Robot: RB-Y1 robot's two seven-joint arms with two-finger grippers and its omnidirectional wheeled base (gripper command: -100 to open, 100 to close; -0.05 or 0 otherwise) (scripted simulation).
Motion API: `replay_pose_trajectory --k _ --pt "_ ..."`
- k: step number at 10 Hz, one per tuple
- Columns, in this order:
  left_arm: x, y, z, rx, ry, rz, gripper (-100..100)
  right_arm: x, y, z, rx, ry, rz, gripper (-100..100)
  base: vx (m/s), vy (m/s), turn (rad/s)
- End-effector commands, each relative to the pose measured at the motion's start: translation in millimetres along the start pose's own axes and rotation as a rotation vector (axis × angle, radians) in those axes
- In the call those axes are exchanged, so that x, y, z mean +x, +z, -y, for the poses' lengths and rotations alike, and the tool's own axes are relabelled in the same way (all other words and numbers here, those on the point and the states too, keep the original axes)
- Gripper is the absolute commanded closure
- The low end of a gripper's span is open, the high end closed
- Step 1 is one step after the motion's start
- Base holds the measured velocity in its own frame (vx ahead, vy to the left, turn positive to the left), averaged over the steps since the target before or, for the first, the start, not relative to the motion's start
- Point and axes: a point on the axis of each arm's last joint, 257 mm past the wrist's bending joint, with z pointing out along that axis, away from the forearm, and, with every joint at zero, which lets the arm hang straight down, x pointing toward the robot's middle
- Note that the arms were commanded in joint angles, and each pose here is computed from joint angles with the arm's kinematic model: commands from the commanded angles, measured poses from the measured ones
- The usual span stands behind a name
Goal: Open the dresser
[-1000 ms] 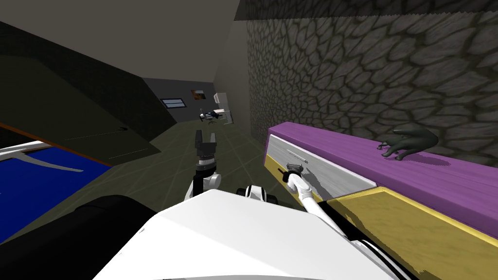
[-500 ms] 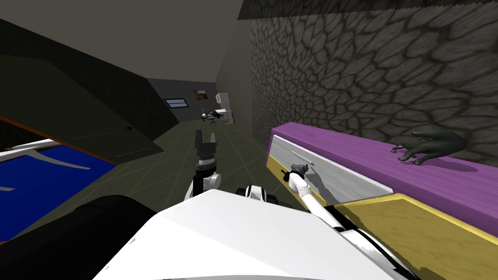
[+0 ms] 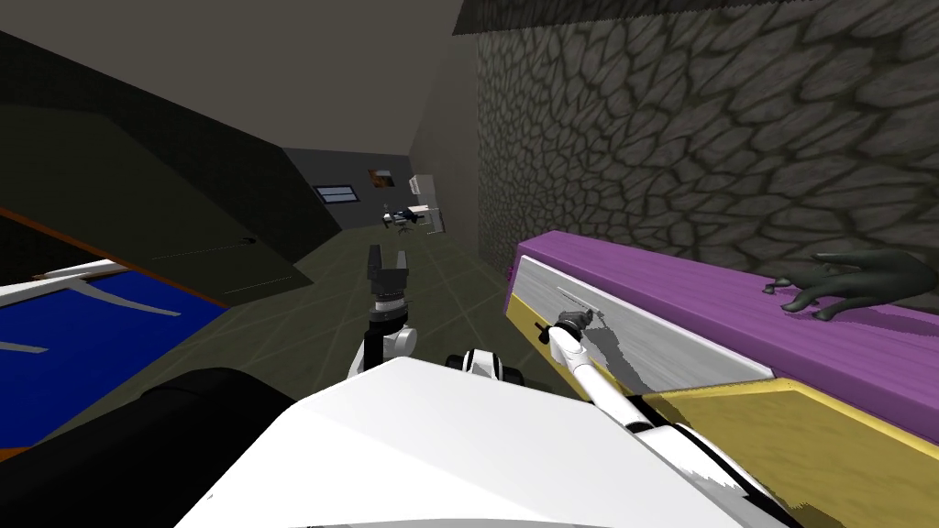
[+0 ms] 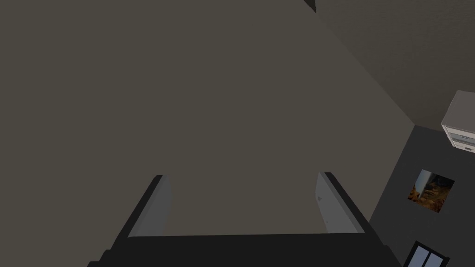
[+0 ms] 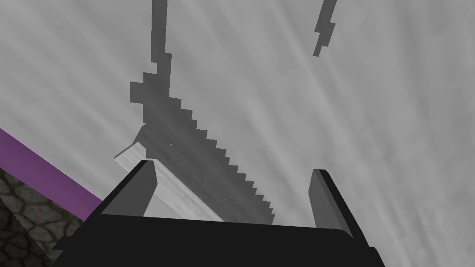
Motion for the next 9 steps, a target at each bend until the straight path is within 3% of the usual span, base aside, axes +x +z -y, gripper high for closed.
replay_pose_trajectory --k 1,4,5,6,7,8,9 --pt "0.0 0.0 0.0 0.000 0.000 0.000 0 1.6 9.4 17 0.060 -0.068 0.000 -100 0.011 0.036 0.025" --pt "0.0 0.0 0.0 0.000 0.000 0.000 0 3.3 21.3 49 0.155 -0.169 0.004 -100 0.017 0.050 0.032" --pt "0.0 0.0 0.0 0.000 0.000 0.000 0 2.9 19.9 42 0.132 -0.146 0.004 -100 0.014 0.021 0.003" --pt "0.0 0.0 0.0 0.000 0.000 0.000 0 34.6 24.6 60 0.158 -0.146 -0.053 -100 -0.037 -0.005 0.333" --pt "0.1 0.1 0.0 0.000 0.000 0.000 0 35.9 25.6 62 0.163 -0.142 -0.058 -100 -0.049 -0.022 0.331" --pt "0.0 0.0 0.0 0.000 0.000 0.000 0 65.3 27.1 76 0.180 -0.145 -0.106 -100 -0.069 -0.025 0.445" --pt "0.1 0.1 0.0 0.000 0.000 0.000 0 68.6 28.9 81 0.190 -0.134 -0.118 -100 -0.063 -0.022 0.248"
